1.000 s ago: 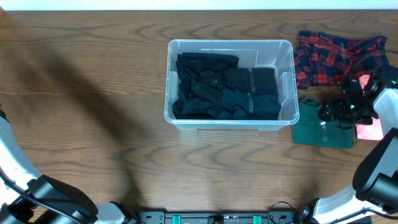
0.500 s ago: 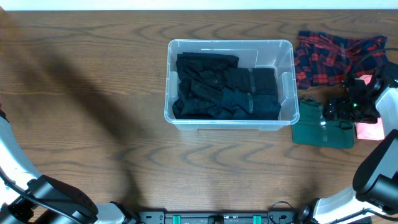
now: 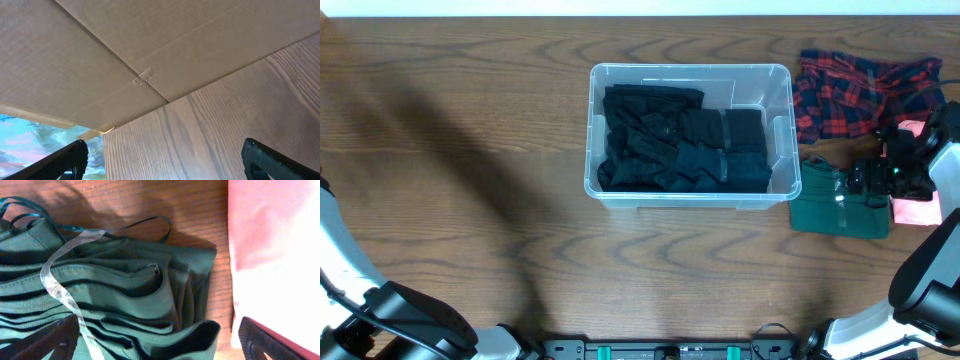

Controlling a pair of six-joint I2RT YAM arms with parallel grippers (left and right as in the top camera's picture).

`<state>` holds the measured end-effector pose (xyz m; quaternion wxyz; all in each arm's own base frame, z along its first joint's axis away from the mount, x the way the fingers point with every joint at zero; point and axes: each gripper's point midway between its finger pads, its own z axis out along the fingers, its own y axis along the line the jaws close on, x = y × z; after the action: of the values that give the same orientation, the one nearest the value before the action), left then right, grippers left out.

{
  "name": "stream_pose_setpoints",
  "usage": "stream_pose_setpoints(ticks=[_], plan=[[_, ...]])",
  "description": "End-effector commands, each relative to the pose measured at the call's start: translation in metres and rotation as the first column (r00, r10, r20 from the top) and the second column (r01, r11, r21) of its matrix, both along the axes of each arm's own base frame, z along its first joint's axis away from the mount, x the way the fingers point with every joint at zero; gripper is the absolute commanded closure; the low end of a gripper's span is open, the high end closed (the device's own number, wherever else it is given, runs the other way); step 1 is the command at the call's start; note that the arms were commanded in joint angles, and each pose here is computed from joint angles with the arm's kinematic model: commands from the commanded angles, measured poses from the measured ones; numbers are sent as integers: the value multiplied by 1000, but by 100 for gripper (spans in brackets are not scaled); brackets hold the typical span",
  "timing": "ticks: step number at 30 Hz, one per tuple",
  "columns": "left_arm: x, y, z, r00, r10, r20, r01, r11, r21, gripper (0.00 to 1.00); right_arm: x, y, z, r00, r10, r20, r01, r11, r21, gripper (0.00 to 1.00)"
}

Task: Pack container
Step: 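Lower the right gripper and close it on the green garment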

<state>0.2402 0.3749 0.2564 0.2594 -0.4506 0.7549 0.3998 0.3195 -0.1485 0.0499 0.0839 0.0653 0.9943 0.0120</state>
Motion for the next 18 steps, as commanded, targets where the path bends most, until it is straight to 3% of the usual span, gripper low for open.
stream_pose_setpoints(ticks=[1, 18], plan=[[-6, -1, 1, 1000, 18, -3, -18, 1000, 6, 2, 0, -3, 4, 999, -30, 18, 30, 1000, -9, 1], [-6, -1, 0, 1000, 17, -3, -17, 1000, 6, 2, -12, 1, -42, 995, -91, 47, 92, 996, -18, 1]])
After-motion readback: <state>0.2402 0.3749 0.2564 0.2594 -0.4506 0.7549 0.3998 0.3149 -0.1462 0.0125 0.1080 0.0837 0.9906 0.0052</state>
